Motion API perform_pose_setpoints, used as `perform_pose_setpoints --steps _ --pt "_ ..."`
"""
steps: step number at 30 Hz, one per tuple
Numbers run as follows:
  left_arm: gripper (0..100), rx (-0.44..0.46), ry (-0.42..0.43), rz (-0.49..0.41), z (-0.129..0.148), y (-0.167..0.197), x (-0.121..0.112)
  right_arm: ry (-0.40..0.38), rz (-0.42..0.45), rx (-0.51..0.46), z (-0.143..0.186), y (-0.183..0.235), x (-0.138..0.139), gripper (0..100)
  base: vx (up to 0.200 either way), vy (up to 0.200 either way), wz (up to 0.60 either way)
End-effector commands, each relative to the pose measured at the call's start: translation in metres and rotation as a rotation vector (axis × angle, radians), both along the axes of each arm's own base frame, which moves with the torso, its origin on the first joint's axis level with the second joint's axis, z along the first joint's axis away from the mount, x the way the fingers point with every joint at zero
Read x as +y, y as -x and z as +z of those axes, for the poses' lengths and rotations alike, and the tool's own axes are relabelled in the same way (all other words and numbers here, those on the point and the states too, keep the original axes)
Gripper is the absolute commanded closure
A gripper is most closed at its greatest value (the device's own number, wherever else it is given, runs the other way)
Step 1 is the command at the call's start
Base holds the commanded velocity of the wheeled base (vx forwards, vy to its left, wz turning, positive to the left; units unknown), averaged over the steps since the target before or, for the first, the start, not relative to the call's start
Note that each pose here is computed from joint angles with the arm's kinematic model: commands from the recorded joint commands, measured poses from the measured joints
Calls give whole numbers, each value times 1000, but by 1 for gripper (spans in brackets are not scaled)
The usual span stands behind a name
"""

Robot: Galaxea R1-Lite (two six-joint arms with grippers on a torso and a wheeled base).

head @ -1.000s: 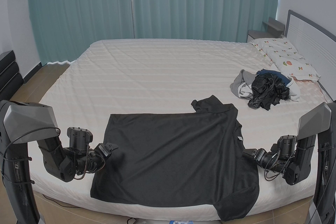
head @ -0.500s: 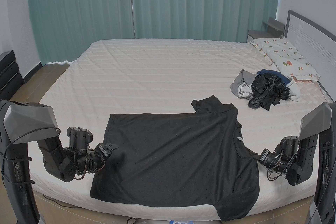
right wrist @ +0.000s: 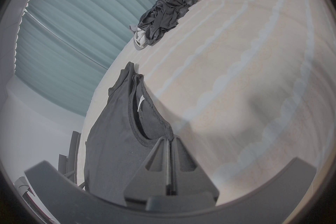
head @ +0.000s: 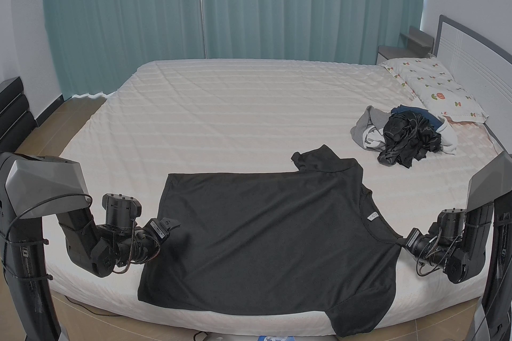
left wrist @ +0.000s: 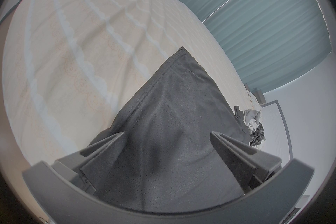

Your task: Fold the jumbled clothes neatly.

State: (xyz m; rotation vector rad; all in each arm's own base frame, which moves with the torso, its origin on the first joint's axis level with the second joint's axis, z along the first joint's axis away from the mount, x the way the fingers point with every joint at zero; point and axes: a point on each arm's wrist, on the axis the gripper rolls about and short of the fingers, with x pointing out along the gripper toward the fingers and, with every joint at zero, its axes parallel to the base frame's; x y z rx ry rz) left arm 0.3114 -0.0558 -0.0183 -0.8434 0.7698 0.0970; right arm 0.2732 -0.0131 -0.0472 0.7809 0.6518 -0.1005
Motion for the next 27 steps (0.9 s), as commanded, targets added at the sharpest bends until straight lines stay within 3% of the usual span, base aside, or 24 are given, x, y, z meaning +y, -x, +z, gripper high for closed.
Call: perform_pose_setpoints --steps 1,16,22,27 --pt "0 4 -1 0 -1 1 0 3 -14 3 2 3 -4 100 0 0 0" --pt "0 6 -2 1 -1 2 0 32 -46 33 3 13 -11 100 0 0 0" --pt "0 5 -4 3 -1 2 0 115 -43 71 -2 18 -15 100 0 0 0" --pt "0 5 -4 3 -1 2 0 128 -27 86 -3 22 -13 100 0 0 0"
